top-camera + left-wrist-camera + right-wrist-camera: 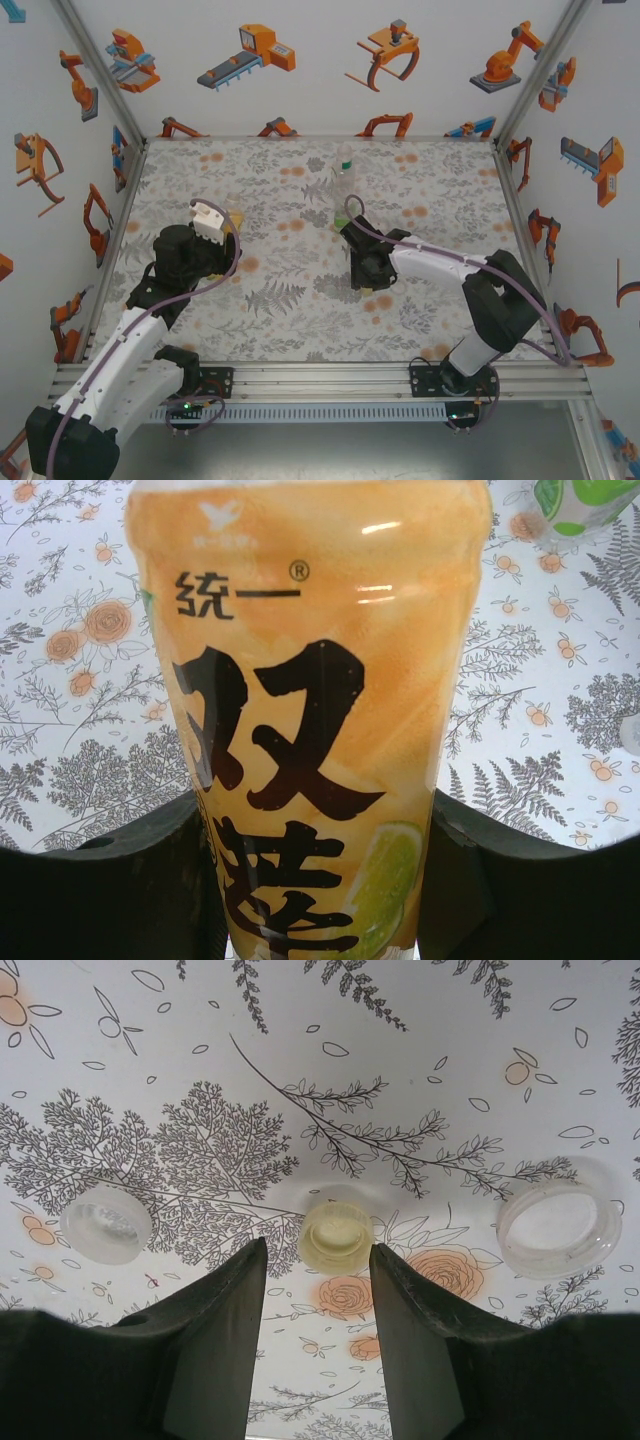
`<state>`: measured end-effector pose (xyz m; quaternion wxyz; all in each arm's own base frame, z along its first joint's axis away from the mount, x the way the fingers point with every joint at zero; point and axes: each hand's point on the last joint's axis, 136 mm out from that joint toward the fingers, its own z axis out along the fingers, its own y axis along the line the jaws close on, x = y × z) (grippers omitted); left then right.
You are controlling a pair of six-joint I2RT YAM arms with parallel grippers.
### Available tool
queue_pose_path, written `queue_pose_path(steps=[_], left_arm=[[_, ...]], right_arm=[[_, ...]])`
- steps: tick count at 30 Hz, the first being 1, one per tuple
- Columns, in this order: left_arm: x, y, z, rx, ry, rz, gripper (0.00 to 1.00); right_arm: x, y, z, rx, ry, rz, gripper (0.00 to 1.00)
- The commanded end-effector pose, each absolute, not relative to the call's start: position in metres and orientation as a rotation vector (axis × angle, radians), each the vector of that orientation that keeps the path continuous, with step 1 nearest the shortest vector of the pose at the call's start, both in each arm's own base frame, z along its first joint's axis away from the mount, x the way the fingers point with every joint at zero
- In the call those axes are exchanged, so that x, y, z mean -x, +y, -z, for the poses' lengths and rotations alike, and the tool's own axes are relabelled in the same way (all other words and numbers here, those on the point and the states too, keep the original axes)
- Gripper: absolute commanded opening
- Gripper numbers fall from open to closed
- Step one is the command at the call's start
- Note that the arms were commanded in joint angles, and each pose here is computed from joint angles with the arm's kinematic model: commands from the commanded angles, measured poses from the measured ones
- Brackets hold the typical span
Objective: Screw on the bottle caps
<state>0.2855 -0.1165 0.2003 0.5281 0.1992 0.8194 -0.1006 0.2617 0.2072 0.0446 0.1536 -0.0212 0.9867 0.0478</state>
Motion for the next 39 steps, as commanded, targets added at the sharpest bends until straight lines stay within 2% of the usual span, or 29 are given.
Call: queue_pose_path(steps=[1,16,28,31,39], left_arm=[[-0.288,-0.117,-0.213,-0.486,1.908,0.224,0.02],[-0.287,-0.116,-0.211,-0.487,1.919,0.22,0.02],[-0.286,-0.116,-0.211,-0.484,1.916,0.221,0.02],[-0.286,-0.115,-0.212,-0.482,1.915,0.219,0.02],[-0.285,-0.115,-0.211,-0.479,1.918,0.218,0.02]], right_arm=[[-0.264,0.207,-0.043,0.051,2.834,-0.122,0.45],[-0.256,0.204,-0.021,0.039,2.874,-0.114,0.43],[-0.253,0.209,-0.018,-0.025,2.872,-0.184,0.26],[-0.256,0.217,-0.022,-0.043,2.862,-0.258,0.21],[-0.266,0.24,-0.032,-0.215,2.776,-0.672,0.23]])
